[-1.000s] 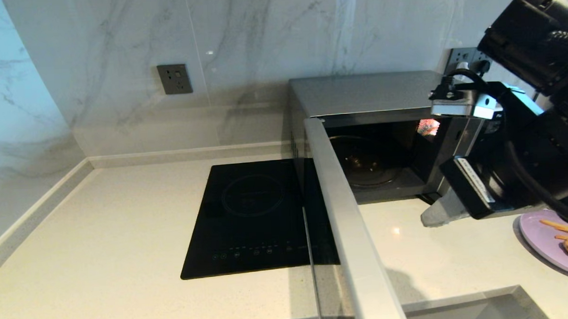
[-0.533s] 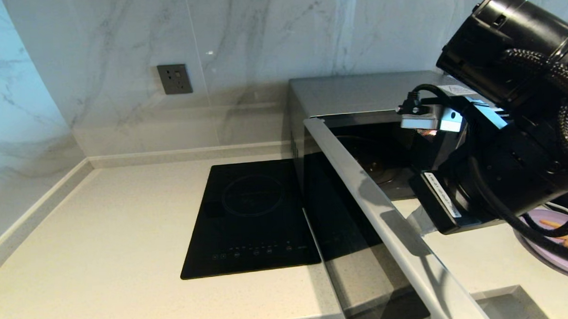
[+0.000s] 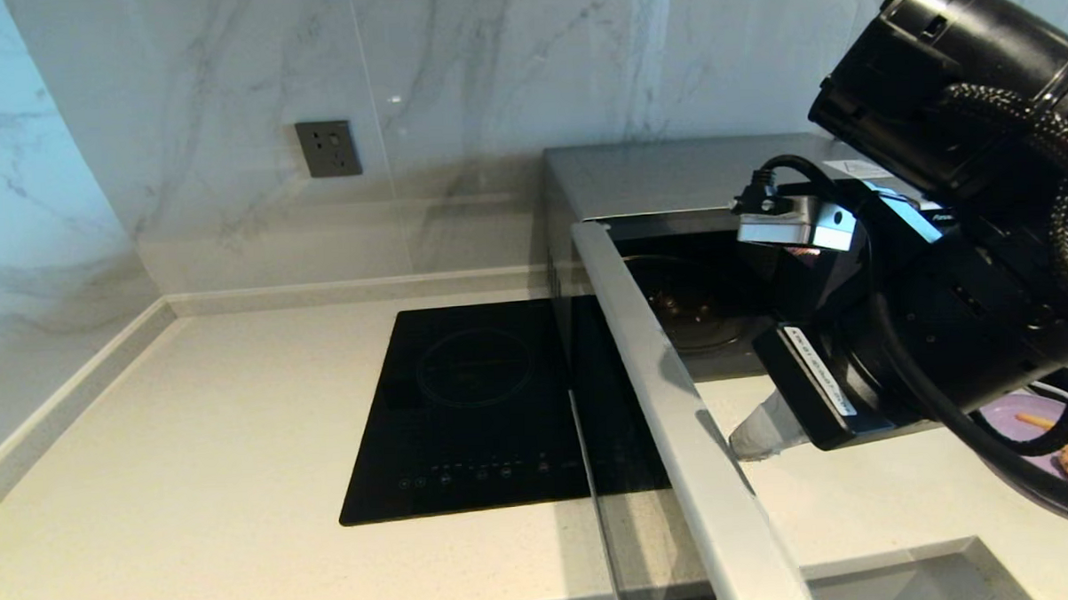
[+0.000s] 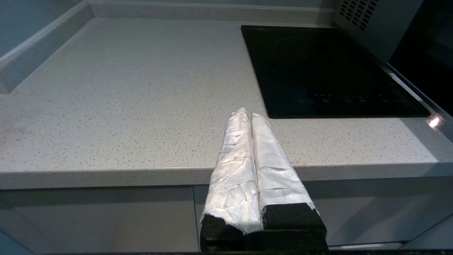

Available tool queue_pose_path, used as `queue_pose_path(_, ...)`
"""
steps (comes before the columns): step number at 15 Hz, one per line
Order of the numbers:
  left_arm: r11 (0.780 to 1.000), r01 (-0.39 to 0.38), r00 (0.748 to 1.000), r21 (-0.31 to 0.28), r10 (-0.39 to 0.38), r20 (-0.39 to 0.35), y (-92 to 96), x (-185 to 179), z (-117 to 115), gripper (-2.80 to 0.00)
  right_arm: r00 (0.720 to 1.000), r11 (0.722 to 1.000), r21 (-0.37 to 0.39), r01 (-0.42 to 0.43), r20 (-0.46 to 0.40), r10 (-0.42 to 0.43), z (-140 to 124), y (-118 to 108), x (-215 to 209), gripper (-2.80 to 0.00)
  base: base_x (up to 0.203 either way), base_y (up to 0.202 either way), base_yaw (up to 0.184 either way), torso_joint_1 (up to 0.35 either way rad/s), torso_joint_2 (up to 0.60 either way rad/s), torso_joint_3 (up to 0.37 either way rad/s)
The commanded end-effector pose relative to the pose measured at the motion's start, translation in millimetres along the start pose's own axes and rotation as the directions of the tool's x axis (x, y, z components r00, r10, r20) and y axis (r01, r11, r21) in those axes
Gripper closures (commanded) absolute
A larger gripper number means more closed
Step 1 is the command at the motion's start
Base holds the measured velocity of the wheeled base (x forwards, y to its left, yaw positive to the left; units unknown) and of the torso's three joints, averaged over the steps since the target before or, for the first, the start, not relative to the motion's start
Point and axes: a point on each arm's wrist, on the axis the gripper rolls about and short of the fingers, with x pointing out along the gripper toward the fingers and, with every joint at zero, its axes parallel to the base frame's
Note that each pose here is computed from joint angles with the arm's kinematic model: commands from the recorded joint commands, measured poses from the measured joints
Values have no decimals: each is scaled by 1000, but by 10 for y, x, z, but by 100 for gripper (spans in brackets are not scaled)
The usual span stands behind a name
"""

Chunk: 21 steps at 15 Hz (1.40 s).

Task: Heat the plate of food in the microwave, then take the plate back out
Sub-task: Open the microwave oven, then put the plate in the microwave oven

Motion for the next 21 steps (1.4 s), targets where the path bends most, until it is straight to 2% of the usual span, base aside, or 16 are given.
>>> queue_pose_path(1,1000,0,1000,1,0,-1,0,1,1,0,1000,1000,15,14,-11,-14,7,-3,36,0,0,0,0,0,0,0)
queue_pose_path(3,1000,0,1000,-1,0,-1,0,1,1,0,997,995,73,67,20,-69,26,-23,42,0,0,0,0,0,0,0)
queue_pose_path(5,1000,0,1000,-1,0,-1,0,1,1,0,978,970,168,174,86,-190,90,-128,28,0,0,0,0,0,0,0)
queue_pose_path(6,1000,0,1000,-1,0,-1,0,1,1,0,957,947,221,234,120,-264,134,-215,11,0,0,0,0,0,0,0)
queue_pose_path(7,1000,0,1000,-1,0,-1,0,1,1,0,917,909,269,318,155,-367,168,-307,-4,0,0,0,0,0,0,0)
queue_pose_path(8,1000,0,1000,-1,0,-1,0,1,1,0,861,857,319,404,184,-474,199,-395,-17,0,0,0,0,0,0,0)
queue_pose_path(9,1000,0,1000,-1,0,-1,0,1,1,0,787,783,391,484,198,-585,240,-516,-28,0,0,0,0,0,0,0)
queue_pose_path(10,1000,0,1000,-1,0,-1,0,1,1,0,737,723,455,519,191,-649,282,-645,-48,0,0,0,0,0,0,0)
queue_pose_path(11,1000,0,1000,-1,0,-1,0,1,1,0,701,676,505,536,180,-690,321,-772,-74,0,0,0,0,0,0,0)
queue_pose_path(13,1000,0,1000,-1,0,-1,0,1,1,0,650,594,596,540,153,-745,394,-1047,-146,0,0,0,0,0,0,0)
queue_pose_path(15,1000,0,1000,-1,0,-1,0,1,1,0,593,487,702,520,114,-797,470,-1426,-229,0,0,0,0,0,0,0)
queue_pose_path(16,1000,0,1000,-1,0,-1,0,1,1,0,560,424,749,509,85,-824,493,-1659,-261,0,0,0,0,0,0,0)
queue_pose_path(18,1000,0,1000,-1,0,-1,0,1,1,0,499,308,818,486,30,-866,495,-2135,-293,0,0,0,0,0,0,0)
queue_pose_path(19,1000,0,1000,-1,0,-1,0,1,1,0,479,255,846,468,0,-878,465,-2369,-309,0,0,0,0,0,0,0)
queue_pose_path(20,1000,0,1000,-1,0,-1,0,1,1,0,478,212,866,453,-36,-877,399,-2581,-316,0,0,0,0,0,0,0)
queue_pose_path(21,1000,0,1000,-1,0,-1,0,1,1,0,493,183,883,433,-62,-868,308,-2765,-336,0,0,0,0,0,0,0)
